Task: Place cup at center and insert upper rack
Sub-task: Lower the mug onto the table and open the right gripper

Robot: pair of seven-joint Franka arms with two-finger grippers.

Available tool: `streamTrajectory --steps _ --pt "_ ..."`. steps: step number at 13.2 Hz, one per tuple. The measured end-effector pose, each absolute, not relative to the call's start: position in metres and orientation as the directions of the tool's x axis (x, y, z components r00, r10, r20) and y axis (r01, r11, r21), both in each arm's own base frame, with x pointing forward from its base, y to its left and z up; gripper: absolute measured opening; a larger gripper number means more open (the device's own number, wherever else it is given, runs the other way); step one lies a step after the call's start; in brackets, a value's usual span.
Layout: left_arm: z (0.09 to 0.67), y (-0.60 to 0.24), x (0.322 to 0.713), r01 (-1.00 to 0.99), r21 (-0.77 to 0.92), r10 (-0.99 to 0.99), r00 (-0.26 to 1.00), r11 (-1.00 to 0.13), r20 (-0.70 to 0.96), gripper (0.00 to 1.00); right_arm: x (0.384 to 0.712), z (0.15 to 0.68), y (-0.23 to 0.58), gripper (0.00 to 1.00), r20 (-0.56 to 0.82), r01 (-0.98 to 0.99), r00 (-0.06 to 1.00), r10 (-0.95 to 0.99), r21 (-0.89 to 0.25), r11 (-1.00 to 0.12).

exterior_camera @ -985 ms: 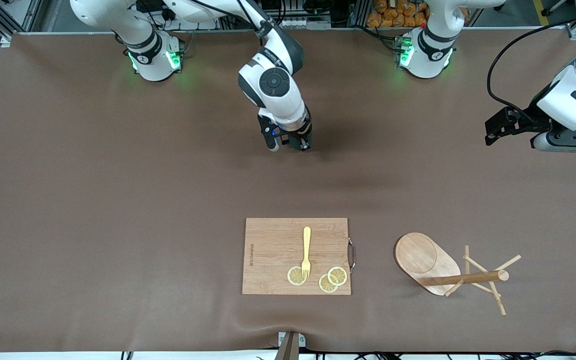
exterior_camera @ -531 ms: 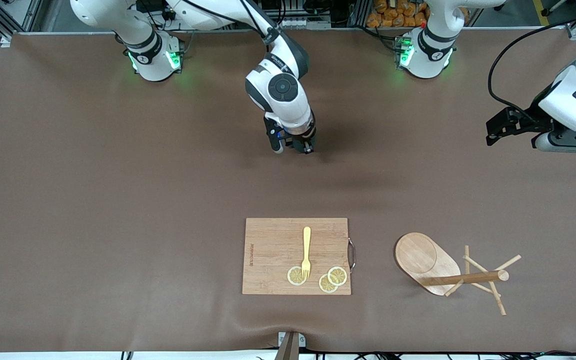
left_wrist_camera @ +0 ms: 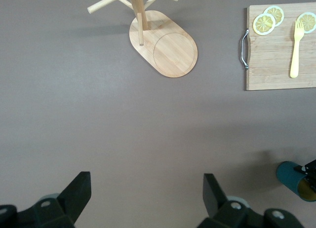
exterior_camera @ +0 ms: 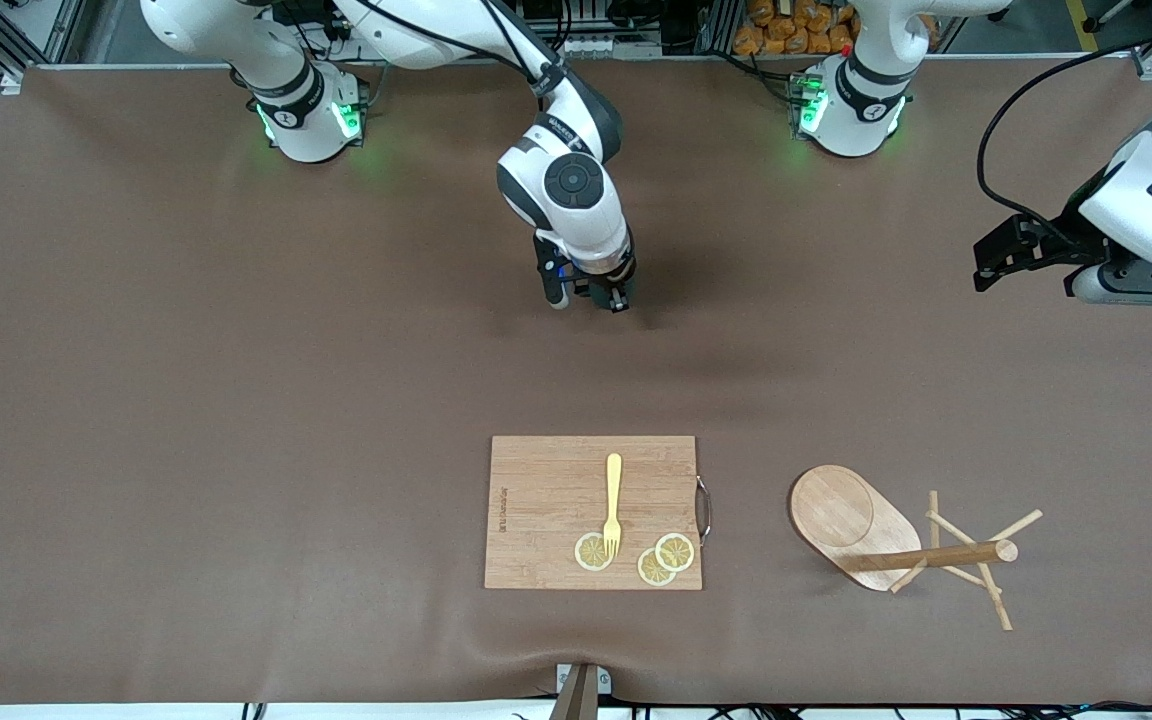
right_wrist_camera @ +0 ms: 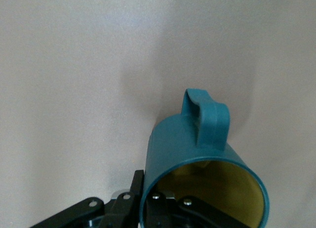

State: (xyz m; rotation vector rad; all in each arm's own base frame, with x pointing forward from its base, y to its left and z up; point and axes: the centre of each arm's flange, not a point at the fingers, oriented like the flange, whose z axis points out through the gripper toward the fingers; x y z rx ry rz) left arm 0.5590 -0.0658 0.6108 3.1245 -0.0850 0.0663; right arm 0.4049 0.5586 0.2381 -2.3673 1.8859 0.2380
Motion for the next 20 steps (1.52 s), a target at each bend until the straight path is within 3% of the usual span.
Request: streamTrajectory --steps 4,9,10,15,20 --pt "0.611 -0.066 0.559 -0.055 0.014 -0.054 0.998 -0.998 0.043 1.0 0.404 0.238 0.56 0.09 -0.182 -0.974 0.22 -0.958 0.011 -0.225" --pt "0.611 -0.066 0.559 -0.055 0.014 -0.054 0.998 -0.998 0.043 1.0 0.411 0.244 0.559 0.63 -0.186 -0.977 0.21 -0.96 -0.001 -0.213" --pt "0.611 -0.066 0.559 -0.055 0.014 -0.054 0.998 -0.998 0.043 1.0 0.413 0.245 0.558 0.7 -0.183 -0.978 0.207 -0.961 0.0 -0.21" --pt "0.611 -0.066 0.559 -0.055 0.014 -0.054 0.998 -0.998 0.043 1.0 0.437 0.265 0.545 0.83 -0.158 -0.982 0.174 -0.972 0.046 -0.184" --pt "0.611 -0.066 0.559 -0.055 0.014 -0.054 0.998 -0.998 0.043 1.0 0.471 0.321 0.519 0.86 -0.136 -0.982 0.134 -0.982 0.117 -0.15"
